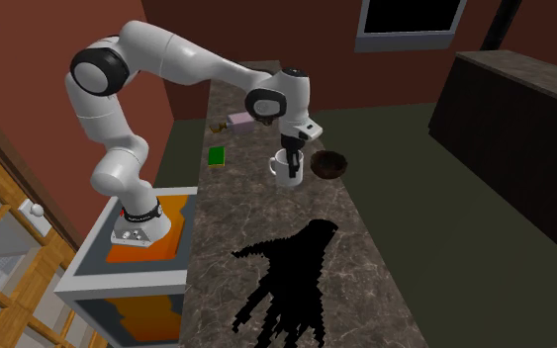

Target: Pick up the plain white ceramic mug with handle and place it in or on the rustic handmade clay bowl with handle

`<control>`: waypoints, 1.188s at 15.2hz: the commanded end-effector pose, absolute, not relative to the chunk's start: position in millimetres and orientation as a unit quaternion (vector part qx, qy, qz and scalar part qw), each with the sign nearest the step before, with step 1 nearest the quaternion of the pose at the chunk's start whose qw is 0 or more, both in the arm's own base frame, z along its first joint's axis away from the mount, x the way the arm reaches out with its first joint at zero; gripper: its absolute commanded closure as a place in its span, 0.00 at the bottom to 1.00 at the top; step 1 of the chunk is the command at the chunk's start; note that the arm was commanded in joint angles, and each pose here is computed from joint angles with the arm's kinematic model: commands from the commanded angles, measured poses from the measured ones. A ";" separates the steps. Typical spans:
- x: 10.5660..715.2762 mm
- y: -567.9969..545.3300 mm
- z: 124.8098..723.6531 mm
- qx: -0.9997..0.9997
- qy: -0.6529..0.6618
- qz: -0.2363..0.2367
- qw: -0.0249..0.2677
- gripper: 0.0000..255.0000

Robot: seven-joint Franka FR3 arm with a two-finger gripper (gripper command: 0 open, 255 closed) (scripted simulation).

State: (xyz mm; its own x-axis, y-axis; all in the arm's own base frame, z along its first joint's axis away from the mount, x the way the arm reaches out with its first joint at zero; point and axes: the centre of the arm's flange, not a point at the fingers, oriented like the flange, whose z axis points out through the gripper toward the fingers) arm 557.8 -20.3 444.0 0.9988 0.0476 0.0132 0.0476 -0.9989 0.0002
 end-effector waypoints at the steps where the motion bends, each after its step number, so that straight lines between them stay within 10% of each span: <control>1: 557.3 -20.3 454.5 -1.000 -0.024 -0.007 0.000 1.00; 18: 605.1 24.8 520.4 -1.000 -0.024 -0.007 0.000 1.00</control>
State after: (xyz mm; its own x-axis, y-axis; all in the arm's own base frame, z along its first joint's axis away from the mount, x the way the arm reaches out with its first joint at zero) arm 596.2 15.4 519.0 0.9987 0.0484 0.0128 0.0484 -0.9988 0.0004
